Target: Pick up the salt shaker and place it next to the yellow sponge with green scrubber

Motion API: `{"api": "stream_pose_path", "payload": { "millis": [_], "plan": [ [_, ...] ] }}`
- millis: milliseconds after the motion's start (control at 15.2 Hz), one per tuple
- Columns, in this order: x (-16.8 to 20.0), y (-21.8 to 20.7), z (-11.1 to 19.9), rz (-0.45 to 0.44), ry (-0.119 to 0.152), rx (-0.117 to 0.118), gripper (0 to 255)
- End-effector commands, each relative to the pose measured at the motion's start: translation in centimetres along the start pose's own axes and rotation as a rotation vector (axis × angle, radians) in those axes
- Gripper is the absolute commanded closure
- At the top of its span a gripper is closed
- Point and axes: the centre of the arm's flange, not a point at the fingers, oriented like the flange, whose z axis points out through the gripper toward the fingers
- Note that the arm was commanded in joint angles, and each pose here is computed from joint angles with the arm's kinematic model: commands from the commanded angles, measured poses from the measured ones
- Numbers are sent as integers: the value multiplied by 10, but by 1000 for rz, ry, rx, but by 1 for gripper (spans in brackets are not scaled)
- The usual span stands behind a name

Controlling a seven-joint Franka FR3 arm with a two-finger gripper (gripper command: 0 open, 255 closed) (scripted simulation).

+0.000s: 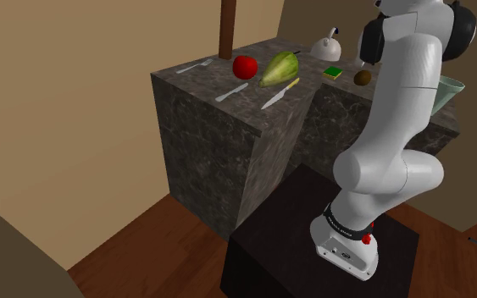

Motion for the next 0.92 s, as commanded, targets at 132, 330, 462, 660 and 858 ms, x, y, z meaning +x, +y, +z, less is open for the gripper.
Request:
{"api": "stream_pose_path", "payload": {
  "millis": [132, 330, 462, 660, 858],
  "plan": [
    [-2, -3, 21, 0, 0, 0, 255],
    [-3, -6, 36, 0, 0, 0, 255],
    [-4, -7, 47, 0, 0, 0, 255],
    [-5, -10, 62, 0, 0, 0, 255],
    [-7, -12, 78, 0, 0, 0, 255]
  ]
}}
